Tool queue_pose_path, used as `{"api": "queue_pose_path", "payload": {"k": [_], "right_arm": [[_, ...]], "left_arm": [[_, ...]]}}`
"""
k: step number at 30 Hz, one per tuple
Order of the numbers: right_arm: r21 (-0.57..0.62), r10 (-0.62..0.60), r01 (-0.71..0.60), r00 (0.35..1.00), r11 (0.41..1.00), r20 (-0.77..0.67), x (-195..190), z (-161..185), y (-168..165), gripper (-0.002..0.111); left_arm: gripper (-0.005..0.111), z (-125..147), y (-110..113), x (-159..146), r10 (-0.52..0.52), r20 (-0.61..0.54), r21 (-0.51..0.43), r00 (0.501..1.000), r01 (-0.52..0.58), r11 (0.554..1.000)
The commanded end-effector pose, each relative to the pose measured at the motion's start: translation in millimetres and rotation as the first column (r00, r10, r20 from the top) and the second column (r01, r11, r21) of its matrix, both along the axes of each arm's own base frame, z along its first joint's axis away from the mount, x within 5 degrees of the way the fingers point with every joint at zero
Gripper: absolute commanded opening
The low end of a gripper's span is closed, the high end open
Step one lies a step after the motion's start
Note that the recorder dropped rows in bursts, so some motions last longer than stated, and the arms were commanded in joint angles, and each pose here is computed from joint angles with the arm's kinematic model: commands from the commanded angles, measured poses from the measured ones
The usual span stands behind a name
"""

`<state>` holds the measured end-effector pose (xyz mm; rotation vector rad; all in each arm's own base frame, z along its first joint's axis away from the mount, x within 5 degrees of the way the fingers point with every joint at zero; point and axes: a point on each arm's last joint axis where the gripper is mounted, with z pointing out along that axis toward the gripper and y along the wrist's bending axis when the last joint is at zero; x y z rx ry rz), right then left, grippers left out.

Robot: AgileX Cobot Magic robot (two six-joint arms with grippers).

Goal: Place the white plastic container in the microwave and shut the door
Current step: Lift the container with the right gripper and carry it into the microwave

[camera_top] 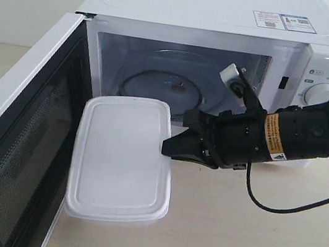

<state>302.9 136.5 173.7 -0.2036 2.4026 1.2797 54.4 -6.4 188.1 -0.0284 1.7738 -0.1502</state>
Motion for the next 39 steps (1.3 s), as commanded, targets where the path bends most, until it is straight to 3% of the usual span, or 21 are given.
{"api": "queue_pose_path", "payload": {"k": [1, 7, 13, 18, 23, 28, 33, 39], "right_arm": [[0.015, -0.019, 0.019, 1.0, 1.0, -0.007, -1.6, 8.2, -0.6, 0.0], [0.01, -0.162, 0.163, 0.985, 0.987, -0.056, 6.4, 5.6, -5.1, 0.0], [0.166, -0.335, 0.346, 0.938, 0.924, -0.091, 2.5, -1.0, -10.1, 0.0], [0.295, -0.481, 0.501, 0.865, 0.814, -0.141, -15.1, -14.8, -22.5, 0.0], [0.403, -0.621, 0.647, 0.754, 0.647, -0.213, -38.1, -24.4, -27.1, 0.0], [0.391, -0.698, 0.704, 0.692, 0.593, -0.186, -52.3, -28.4, -6.2, 0.0], [0.383, -0.8, 0.754, 0.597, 0.534, -0.059, -55.4, -22.5, 13.9, 0.0], [0.319, -0.802, 0.781, 0.589, 0.536, -0.096, -47.7, -19.6, 31.2, 0.0]], "left_arm": [[0.004, -1.4, -0.1, -0.1, 0.002, -0.005, -0.009, 1.0, -0.002, 1.0], [0.004, -1.4, -0.1, -0.1, 0.002, -0.005, -0.009, 1.0, -0.002, 1.0], [0.004, -1.4, -0.1, -0.1, 0.002, -0.005, -0.009, 1.0, -0.002, 1.0], [0.004, -1.4, -0.1, -0.1, 0.002, -0.005, -0.009, 1.0, -0.002, 1.0], [0.004, -1.4, -0.1, -0.1, 0.002, -0.005, -0.009, 1.0, -0.002, 1.0], [0.004, -1.4, -0.1, -0.1, 0.002, -0.005, -0.009, 1.0, -0.002, 1.0], [0.004, -1.4, -0.1, -0.1, 0.002, -0.005, -0.009, 1.0, -0.002, 1.0], [0.004, -1.4, -0.1, -0.1, 0.002, -0.005, -0.009, 1.0, -0.002, 1.0]]}}
